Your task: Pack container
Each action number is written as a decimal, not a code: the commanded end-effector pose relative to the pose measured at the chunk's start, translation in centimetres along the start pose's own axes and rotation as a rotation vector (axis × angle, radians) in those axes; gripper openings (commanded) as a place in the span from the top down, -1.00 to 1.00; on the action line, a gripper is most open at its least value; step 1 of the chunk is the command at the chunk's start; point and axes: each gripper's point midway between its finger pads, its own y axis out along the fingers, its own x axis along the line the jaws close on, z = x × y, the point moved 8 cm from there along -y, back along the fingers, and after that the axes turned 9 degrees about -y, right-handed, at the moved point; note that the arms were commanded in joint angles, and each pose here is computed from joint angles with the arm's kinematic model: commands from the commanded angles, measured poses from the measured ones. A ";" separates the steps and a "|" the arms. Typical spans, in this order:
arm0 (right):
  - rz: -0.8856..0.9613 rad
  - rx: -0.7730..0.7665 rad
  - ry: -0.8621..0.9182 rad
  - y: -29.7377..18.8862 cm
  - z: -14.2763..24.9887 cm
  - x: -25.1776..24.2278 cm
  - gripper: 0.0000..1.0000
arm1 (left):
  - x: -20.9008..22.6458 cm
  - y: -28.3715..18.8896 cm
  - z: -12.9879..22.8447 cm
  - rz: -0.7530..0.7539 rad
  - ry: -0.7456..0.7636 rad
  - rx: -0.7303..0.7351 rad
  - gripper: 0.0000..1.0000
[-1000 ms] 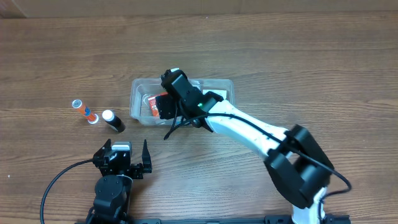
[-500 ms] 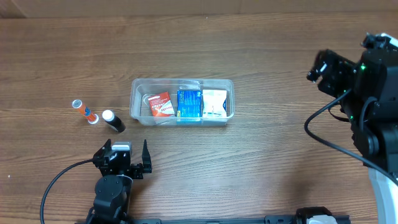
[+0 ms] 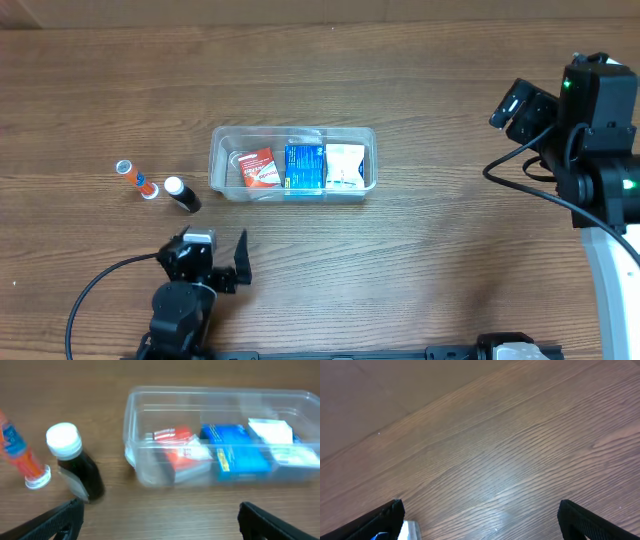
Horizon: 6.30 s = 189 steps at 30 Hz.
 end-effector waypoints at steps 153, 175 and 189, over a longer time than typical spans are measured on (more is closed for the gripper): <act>0.003 0.000 0.003 0.2 -0.2 0.0 -1.00 | 12.8 12.9 -18.5 -0.661 -0.398 0.784 0.73; 0.003 0.000 0.003 0.2 -0.2 0.0 -1.00 | -9.7 18.7 -14.2 -0.220 0.027 0.925 0.77; 0.003 0.000 0.003 0.2 -0.2 0.0 -1.00 | -8.1 20.5 -10.9 -0.257 0.036 0.903 0.66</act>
